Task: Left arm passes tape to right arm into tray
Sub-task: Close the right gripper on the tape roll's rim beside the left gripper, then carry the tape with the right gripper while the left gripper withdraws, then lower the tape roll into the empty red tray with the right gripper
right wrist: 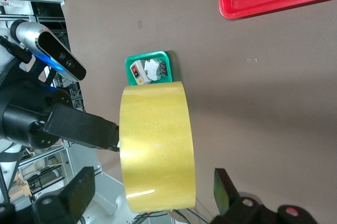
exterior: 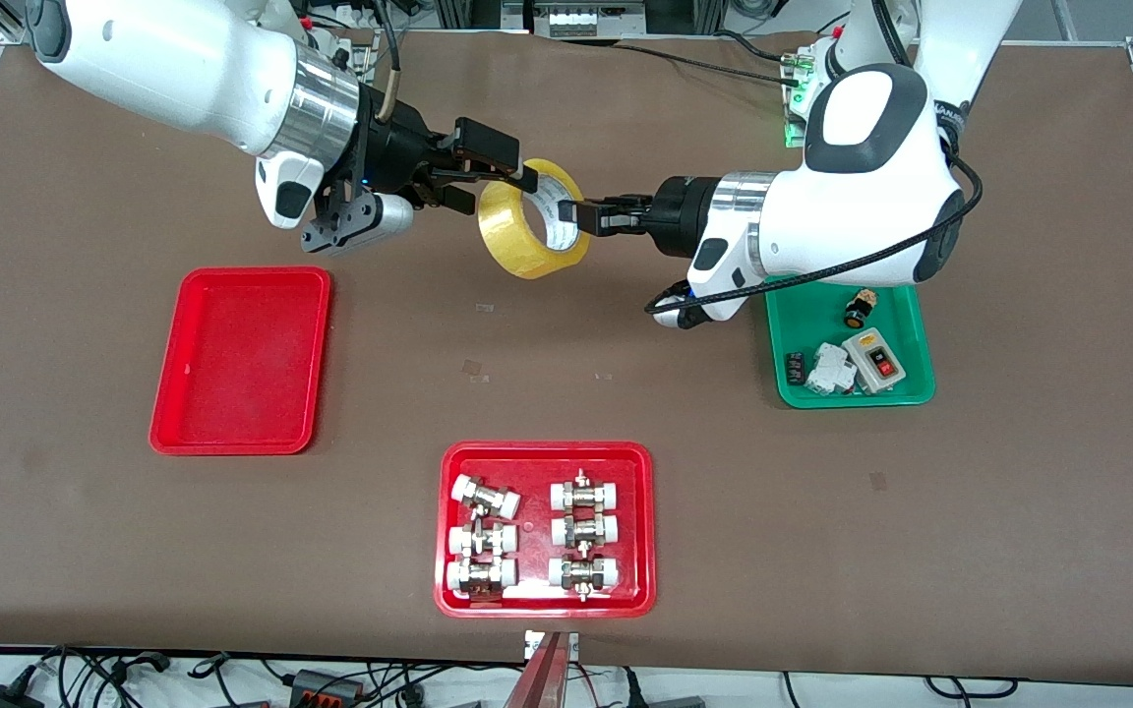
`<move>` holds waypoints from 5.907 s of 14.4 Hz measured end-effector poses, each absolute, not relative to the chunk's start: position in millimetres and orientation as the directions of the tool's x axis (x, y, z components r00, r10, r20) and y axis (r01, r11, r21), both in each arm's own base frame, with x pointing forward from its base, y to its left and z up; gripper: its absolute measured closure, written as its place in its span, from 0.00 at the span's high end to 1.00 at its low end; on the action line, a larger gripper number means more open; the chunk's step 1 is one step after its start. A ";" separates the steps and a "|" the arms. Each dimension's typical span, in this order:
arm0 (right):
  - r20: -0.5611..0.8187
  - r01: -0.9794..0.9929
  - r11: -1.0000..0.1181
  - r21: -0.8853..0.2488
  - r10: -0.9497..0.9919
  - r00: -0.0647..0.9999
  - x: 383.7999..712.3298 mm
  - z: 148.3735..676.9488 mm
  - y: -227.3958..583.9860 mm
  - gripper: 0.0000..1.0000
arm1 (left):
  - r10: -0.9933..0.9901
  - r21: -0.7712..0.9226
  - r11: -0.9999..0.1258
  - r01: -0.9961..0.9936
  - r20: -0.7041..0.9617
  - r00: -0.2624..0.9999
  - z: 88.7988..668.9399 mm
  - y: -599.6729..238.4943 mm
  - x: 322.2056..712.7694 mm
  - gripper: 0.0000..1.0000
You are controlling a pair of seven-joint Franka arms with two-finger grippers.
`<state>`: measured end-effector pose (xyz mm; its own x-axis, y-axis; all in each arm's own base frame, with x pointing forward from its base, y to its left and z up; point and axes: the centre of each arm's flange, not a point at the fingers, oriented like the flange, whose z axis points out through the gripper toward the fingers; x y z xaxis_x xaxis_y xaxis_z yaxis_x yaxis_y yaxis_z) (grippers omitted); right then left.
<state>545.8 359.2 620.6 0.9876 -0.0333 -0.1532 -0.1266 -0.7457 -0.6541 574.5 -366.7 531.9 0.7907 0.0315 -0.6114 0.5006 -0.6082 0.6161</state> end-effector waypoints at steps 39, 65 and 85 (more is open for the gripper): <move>-0.302 -0.293 -0.779 -0.555 -0.140 0.943 660.7 449.0 174.6 0.54 | -0.022 0.334 -0.937 0.105 -0.357 0.934 588.7 -183.7 574.3 1.00; -0.193 0.027 -0.650 -0.759 0.264 0.945 600.2 187.1 -134.8 0.54 | -0.214 -0.039 -0.976 -0.213 0.016 0.977 615.7 -33.4 562.5 1.00; -0.155 0.310 -0.799 -0.515 0.442 0.883 625.0 197.1 -103.4 1.00 | -0.076 -0.041 -0.996 -0.076 -0.015 0.997 617.1 -30.1 560.8 1.00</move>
<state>625.0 -103.4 197.1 0.8834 0.4422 -0.1550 0.3098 -0.7993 -0.5149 560.8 -30.1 617.1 0.9970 -0.0755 -0.0146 -0.0760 -0.9963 -0.0407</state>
